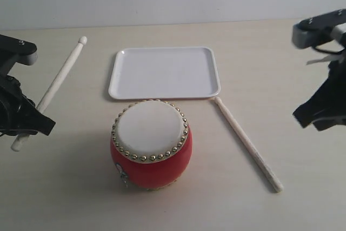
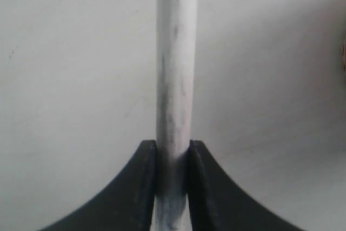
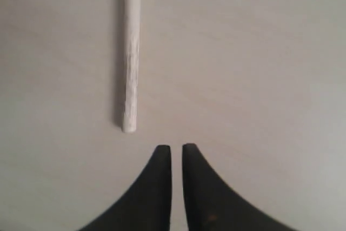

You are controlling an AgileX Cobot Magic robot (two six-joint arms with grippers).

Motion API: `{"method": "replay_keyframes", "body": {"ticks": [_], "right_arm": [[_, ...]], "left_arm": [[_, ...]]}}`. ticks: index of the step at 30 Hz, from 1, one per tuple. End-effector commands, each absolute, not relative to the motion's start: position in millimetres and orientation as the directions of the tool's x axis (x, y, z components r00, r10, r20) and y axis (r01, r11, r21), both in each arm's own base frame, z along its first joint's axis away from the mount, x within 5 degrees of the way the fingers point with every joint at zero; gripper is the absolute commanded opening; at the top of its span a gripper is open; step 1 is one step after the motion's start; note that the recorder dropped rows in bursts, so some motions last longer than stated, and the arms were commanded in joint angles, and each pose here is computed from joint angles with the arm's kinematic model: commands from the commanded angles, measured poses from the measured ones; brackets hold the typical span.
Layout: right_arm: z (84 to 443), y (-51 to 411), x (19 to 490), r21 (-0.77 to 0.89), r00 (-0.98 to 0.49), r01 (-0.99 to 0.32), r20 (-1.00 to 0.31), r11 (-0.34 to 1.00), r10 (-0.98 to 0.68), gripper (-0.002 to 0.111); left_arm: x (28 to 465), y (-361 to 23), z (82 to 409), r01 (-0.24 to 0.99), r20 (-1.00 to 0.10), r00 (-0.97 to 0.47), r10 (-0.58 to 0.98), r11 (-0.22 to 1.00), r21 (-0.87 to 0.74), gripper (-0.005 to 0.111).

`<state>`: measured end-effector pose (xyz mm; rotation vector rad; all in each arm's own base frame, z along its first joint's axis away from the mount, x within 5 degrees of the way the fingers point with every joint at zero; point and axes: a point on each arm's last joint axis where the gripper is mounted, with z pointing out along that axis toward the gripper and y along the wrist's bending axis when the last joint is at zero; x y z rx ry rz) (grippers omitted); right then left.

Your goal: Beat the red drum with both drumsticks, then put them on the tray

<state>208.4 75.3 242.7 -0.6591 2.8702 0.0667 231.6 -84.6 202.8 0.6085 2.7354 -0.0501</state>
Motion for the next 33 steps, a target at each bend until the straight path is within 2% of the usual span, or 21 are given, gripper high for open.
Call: {"method": "replay_keyframes", "body": {"ticks": [1, 5, 7, 11, 17, 33], "right_arm": [[216, 100, 214, -0.029, -0.845, -0.521, -0.125, 0.853, -0.521, 0.021], [190, 114, 222, -0.023, -0.841, -0.536, -0.072, 0.844, -0.536, 0.038], [177, 119, 225, -0.014, -0.840, -0.540, -0.044, 0.841, -0.540, 0.042], [156, 129, 231, -0.002, -0.845, -0.534, -0.030, 0.846, -0.533, 0.042], [140, 136, 241, -0.004, -0.847, -0.526, -0.094, 0.851, -0.524, 0.042], [111, 136, 245, -0.013, -0.869, -0.493, -0.029, 0.870, -0.493, 0.042]], "left_arm": [[232, -85, 205, 0.418, -0.351, -0.845, 0.404, 0.908, 0.041, 0.000], [231, -85, 205, 0.417, -0.349, -0.846, 0.403, 0.908, 0.039, 0.000], [231, -85, 205, 0.415, -0.345, -0.849, 0.401, 0.909, 0.037, 0.000], [231, -85, 205, 0.412, -0.345, -0.850, 0.398, 0.910, 0.035, 0.000], [231, -86, 205, 0.401, -0.348, -0.854, 0.386, 0.915, 0.031, 0.000], [231, -86, 205, 0.398, -0.346, -0.857, 0.383, 0.917, 0.029, 0.000]]}}
